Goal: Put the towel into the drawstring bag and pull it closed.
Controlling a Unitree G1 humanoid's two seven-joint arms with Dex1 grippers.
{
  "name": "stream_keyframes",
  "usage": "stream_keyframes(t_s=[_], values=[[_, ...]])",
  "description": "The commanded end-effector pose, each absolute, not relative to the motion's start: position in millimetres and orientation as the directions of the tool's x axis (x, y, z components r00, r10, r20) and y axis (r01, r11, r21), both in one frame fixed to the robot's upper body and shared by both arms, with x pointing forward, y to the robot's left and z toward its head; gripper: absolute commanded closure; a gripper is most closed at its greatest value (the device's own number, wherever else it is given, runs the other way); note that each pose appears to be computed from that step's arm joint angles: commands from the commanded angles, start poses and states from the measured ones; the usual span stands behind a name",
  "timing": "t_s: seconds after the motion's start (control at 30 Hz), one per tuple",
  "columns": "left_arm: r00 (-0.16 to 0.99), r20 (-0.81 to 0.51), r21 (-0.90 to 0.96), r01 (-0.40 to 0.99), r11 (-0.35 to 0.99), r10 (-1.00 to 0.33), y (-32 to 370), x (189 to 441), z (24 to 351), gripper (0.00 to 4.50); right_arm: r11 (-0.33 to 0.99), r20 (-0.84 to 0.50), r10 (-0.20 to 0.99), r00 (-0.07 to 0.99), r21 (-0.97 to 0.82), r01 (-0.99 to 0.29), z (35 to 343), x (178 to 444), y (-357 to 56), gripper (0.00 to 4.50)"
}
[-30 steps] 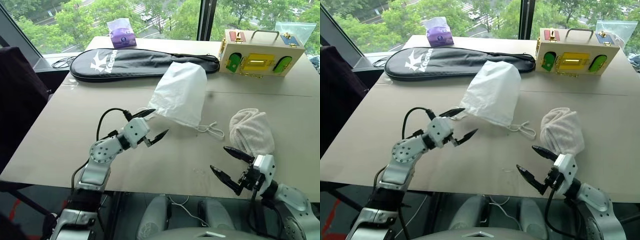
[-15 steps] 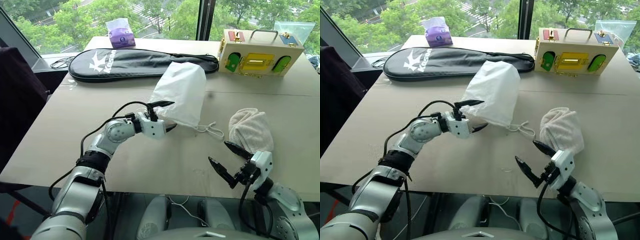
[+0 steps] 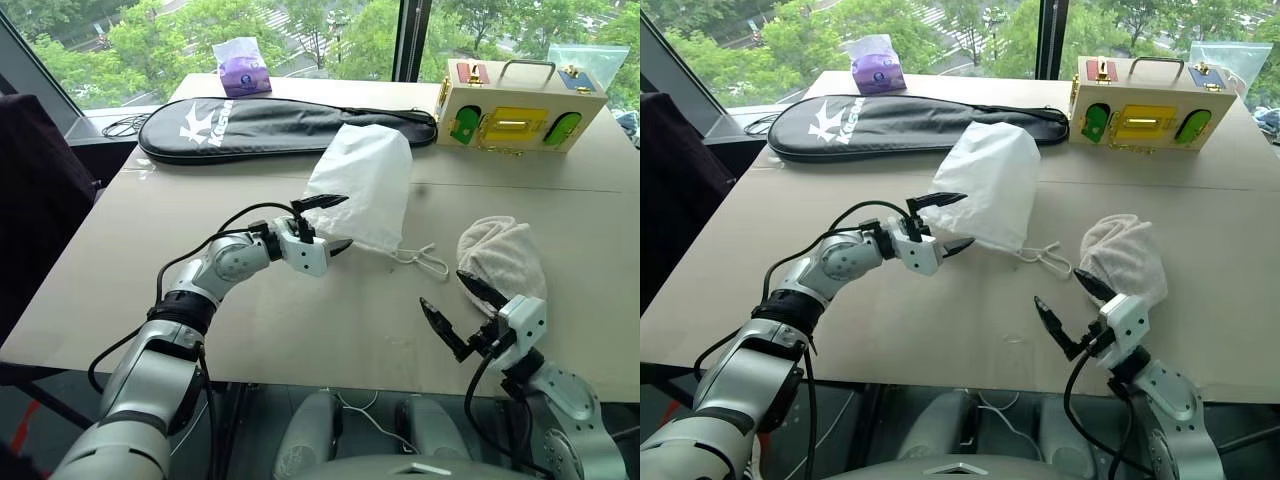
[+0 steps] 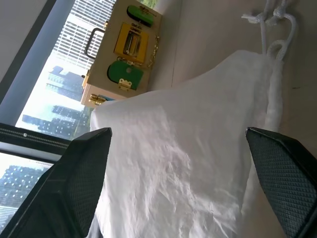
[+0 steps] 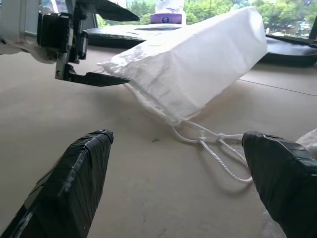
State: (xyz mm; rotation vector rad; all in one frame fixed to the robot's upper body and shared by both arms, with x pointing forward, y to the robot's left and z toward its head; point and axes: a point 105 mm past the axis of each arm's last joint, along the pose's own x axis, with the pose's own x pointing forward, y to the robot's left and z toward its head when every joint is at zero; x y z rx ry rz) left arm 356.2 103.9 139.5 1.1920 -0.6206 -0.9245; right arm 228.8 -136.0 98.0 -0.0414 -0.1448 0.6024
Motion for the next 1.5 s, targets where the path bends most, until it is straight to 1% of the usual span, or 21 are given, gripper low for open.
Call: stream_keyframes(t_s=[0.03, 0.17, 0.2, 0.23, 0.33, 0.43, 0.47, 0.5, 0.67, 0.77, 0.87, 1.03, 1.07, 1.13, 1.23, 1.5], values=[[0.500, -0.011, 0.969, 0.218, 0.113, -0.866, 104, 355, 150, 0.00, 0.838, 0.168, 0.546, 0.821, -0.116, -0.533, 108, 230, -140, 0.05], [0.500, -0.003, 0.984, 0.157, 0.087, -0.866, 103, 353, 148, 0.00, 0.837, 0.172, 0.548, 0.819, -0.116, -0.535, 108, 230, -137, 0.05], [0.502, 0.003, 0.988, 0.134, 0.081, -0.865, 103, 352, 148, 0.54, 0.837, 0.173, 0.548, 0.819, -0.116, -0.535, 108, 230, -137, 0.00], [0.507, 0.012, 0.990, 0.113, 0.079, -0.862, 103, 352, 147, 0.82, 0.837, 0.175, 0.547, 0.818, -0.116, -0.535, 109, 230, -137, 0.00], [0.521, 0.048, 0.994, 0.059, 0.092, -0.852, 103, 353, 147, 2.26, 0.837, 0.178, 0.547, 0.818, -0.114, -0.535, 109, 230, -136, 0.00], [0.534, 0.093, 0.993, 0.006, 0.114, -0.840, 102, 355, 150, 3.83, 0.835, 0.179, 0.550, 0.816, -0.114, -0.538, 109, 230, -134, 0.00], [0.540, 0.096, 0.994, -0.001, 0.113, -0.836, 102, 355, 149, 4.44, 0.835, 0.180, 0.551, 0.815, -0.113, -0.539, 109, 230, -134, 0.00], [0.546, 0.093, 0.994, 0.002, 0.113, -0.832, 103, 356, 147, 4.48, 0.834, 0.180, 0.551, 0.815, -0.113, -0.539, 109, 230, -134, 0.00], [0.545, 0.056, 0.994, 0.048, 0.097, -0.837, 102, 353, 137, 4.48, 0.832, 0.177, 0.554, 0.813, -0.116, -0.542, 109, 229, -133, 0.00], [0.549, 0.071, 0.990, 0.061, 0.124, -0.833, 106, 347, 136, 4.48, 0.832, 0.174, 0.555, 0.813, -0.115, -0.543, 107, 228, -132, 0.00], [0.571, 0.076, 0.988, 0.069, 0.140, -0.818, 108, 348, 133, 3.68, 0.832, 0.173, 0.555, 0.813, -0.113, -0.544, 106, 228, -132, 0.00], [0.606, 0.062, 0.970, 0.151, 0.191, -0.793, 109, 350, 123, 3.68, 0.828, 0.175, 0.561, 0.809, -0.114, -0.549, 107, 229, -131, 0.00], [0.612, 0.063, 0.967, 0.159, 0.201, -0.788, 110, 350, 122, 3.46, 0.827, 0.175, 0.562, 0.808, -0.116, -0.550, 107, 229, -131, 0.00], [0.617, 0.062, 0.968, 0.154, 0.198, -0.785, 111, 351, 123, 2.86, 0.827, 0.175, 0.562, 0.808, -0.118, -0.550, 108, 230, -132, 0.00], [0.622, 0.053, 0.979, 0.123, 0.164, -0.781, 110, 352, 123, 1.58, 0.826, 0.174, 0.563, 0.808, -0.118, -0.551, 108, 229, -133, 0.00], [0.653, 0.028, 0.978, 0.139, 0.157, -0.757, 111, 358, 117, 1.58, 0.823, 0.173, 0.568, 0.805, -0.117, -0.556, 109, 229, -131, 0.00]])
